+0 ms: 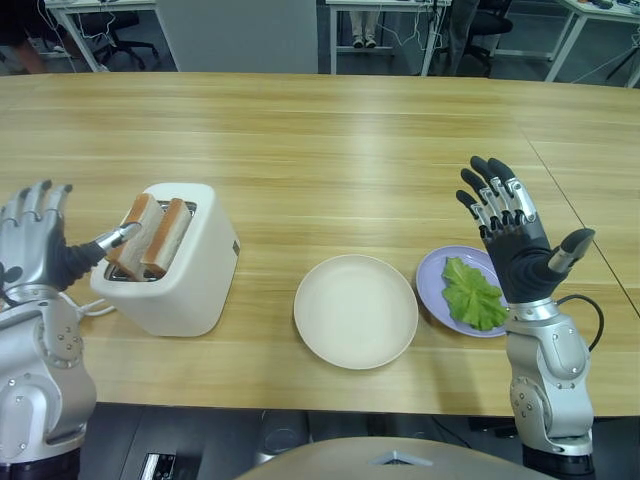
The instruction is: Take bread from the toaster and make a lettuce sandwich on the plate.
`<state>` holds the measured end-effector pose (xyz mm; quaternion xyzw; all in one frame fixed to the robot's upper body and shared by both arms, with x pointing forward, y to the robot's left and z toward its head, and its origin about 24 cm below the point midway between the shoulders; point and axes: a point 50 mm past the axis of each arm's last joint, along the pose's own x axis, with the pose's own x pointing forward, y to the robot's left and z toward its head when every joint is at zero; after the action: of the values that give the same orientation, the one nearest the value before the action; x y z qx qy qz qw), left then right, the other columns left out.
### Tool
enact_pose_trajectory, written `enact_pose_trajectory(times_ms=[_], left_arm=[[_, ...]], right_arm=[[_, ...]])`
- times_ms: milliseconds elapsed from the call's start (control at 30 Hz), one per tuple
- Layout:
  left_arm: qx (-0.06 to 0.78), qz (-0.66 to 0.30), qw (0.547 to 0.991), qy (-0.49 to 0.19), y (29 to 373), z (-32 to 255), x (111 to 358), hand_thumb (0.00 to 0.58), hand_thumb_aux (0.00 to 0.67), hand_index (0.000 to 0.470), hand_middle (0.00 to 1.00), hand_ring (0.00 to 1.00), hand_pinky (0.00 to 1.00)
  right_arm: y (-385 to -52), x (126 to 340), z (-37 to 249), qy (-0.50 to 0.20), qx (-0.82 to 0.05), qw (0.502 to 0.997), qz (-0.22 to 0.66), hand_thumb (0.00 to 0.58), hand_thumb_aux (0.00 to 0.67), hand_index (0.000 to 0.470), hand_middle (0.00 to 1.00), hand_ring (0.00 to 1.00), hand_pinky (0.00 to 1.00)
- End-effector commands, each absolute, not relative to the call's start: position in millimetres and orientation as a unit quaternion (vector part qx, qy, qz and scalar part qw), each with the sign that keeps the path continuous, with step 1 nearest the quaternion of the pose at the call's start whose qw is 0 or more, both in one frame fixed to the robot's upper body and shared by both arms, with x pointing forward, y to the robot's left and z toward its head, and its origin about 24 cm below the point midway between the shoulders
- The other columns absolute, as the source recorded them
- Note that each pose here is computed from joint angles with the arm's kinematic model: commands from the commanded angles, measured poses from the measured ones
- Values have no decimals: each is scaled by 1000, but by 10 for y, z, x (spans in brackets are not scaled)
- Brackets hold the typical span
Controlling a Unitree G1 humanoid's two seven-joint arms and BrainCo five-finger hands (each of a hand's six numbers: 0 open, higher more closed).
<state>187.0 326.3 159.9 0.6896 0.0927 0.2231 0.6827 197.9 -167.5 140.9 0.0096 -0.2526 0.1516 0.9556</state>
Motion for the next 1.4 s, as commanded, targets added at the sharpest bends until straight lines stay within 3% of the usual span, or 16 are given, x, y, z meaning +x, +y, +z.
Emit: enact_pose_trajectory(times_ms=[33, 367, 433, 500, 533, 567, 600, 667, 700, 733, 833, 1067, 1233, 1333, 1400], left_arm=[[689, 203, 685, 127, 3266, 1477, 1862, 0, 0, 0, 0, 0, 0], [703, 177, 666, 172, 3289, 1311, 1869, 14, 8, 5, 0, 0, 0], [703, 175, 665, 179, 3299, 1274, 1871, 120, 74, 51, 0, 0, 0], [702, 170, 666, 185, 3294, 1234, 1875, 187, 118, 81, 0, 0, 0], [701, 167, 668, 185, 3286, 1220, 1879, 271, 181, 124, 0, 0, 0], [699, 166, 671, 184, 3278, 1209, 1886, 271, 181, 124, 0, 0, 0], [698, 166, 672, 183, 3271, 1203, 1891, 470, 378, 260, 0, 0, 0], [693, 167, 679, 178, 3255, 1201, 1903, 512, 441, 303, 0, 0, 0], [689, 167, 683, 176, 3247, 1199, 1911, 566, 565, 388, 0, 0, 0], [686, 167, 687, 173, 3240, 1196, 1919, 578, 631, 433, 0, 0, 0], [666, 165, 707, 170, 3224, 1163, 1945, 580, 670, 460, 0, 0, 0], [597, 171, 771, 143, 3155, 1100, 1983, 580, 670, 460, 0, 0, 0], [547, 210, 806, 84, 3136, 1227, 1989, 580, 670, 460, 0, 0, 0], [511, 239, 825, 34, 3139, 1372, 1986, 580, 670, 460, 0, 0, 0], [490, 259, 832, 1, 3144, 1472, 1973, 580, 670, 460, 200, 200, 200]], right_arm=[[-1718, 1974, 1400, -248, -2, 957, 150, 0, 0, 0, 0, 0, 0], [-1746, 1939, 1416, -247, -10, 957, 153, 0, 0, 0, 0, 0, 0], [-1746, 1935, 1419, -247, -11, 956, 155, 0, 0, 0, 0, 0, 0], [-1746, 1926, 1424, -247, -12, 956, 158, 0, 0, 0, 0, 0, 0], [-1745, 1923, 1426, -246, -13, 956, 159, 0, 0, 0, 0, 0, 0], [-1744, 1920, 1427, -246, -13, 956, 160, 0, 0, 0, 0, 0, 0], [-1742, 1918, 1427, -246, -14, 956, 162, 0, 0, 0, 0, 0, 0], [-1741, 1914, 1427, -244, -14, 956, 164, 0, 0, 0, 0, 0, 0], [-1741, 1912, 1425, -243, -15, 956, 165, 0, 0, 0, 0, 0, 0], [-1741, 1908, 1423, -243, -15, 956, 166, 0, 0, 0, 0, 0, 0], [-1734, 1895, 1419, -240, -17, 955, 170, 0, 0, 0, 0, 0, 0], [-1721, 1883, 1412, -237, -22, 955, 178, 0, 0, 0, 0, 0, 0], [-1732, 1887, 1409, -234, -42, 954, 184, 0, 0, 0, 0, 0, 0], [-1797, 1945, 1354, -227, -181, 939, 183, 0, 0, 0, 0, 0, 0], [-1882, 2019, 1286, -225, -352, 892, 171, 0, 0, 0, 0, 0, 0]])
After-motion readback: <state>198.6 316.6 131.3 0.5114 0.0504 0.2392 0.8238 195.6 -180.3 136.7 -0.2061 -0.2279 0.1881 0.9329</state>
